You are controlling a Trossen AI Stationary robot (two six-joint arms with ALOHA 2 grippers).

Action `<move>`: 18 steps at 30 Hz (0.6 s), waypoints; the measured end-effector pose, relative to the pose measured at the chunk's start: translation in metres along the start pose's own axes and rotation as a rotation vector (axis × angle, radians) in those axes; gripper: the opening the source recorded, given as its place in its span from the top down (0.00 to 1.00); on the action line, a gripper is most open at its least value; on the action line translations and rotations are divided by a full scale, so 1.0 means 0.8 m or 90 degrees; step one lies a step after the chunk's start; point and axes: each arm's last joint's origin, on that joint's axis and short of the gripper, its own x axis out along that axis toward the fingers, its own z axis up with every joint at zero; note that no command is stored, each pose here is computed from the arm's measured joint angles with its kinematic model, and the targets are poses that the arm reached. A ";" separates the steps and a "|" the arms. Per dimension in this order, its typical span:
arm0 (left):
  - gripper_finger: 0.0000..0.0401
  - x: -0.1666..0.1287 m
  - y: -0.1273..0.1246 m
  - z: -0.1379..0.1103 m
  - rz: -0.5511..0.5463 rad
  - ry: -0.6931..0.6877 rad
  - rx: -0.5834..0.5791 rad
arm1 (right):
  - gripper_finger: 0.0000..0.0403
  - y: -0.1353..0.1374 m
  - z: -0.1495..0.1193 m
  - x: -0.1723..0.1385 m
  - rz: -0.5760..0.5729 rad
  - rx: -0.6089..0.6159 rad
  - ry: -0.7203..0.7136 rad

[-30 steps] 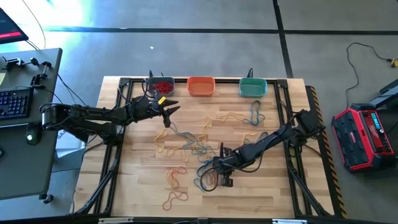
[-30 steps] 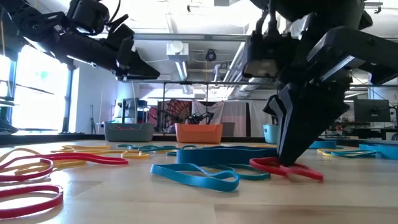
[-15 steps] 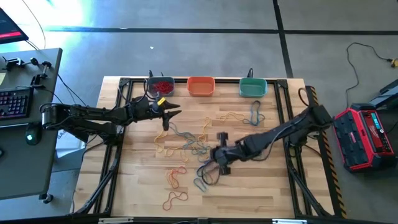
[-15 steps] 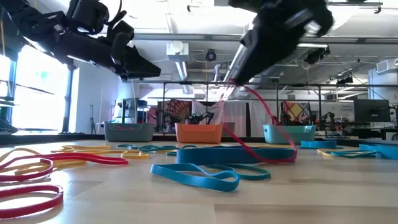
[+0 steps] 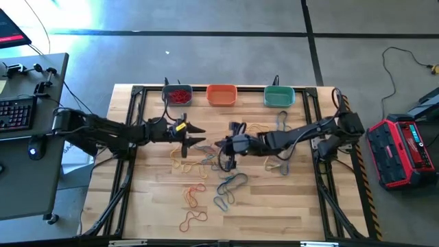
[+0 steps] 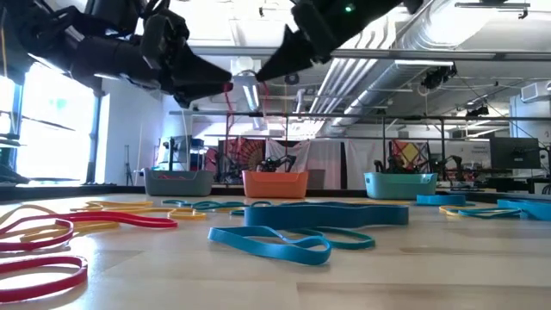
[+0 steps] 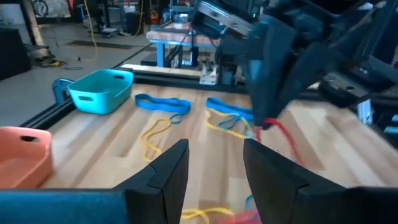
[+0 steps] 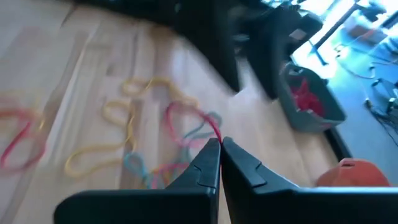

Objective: Sort rubber bands into baskets
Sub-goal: Put the red rubber band into the blue bin

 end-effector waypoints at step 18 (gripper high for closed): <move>0.55 0.051 -0.028 0.014 -0.041 0.007 -0.020 | 1.00 -0.022 0.008 0.005 -0.072 0.053 -0.046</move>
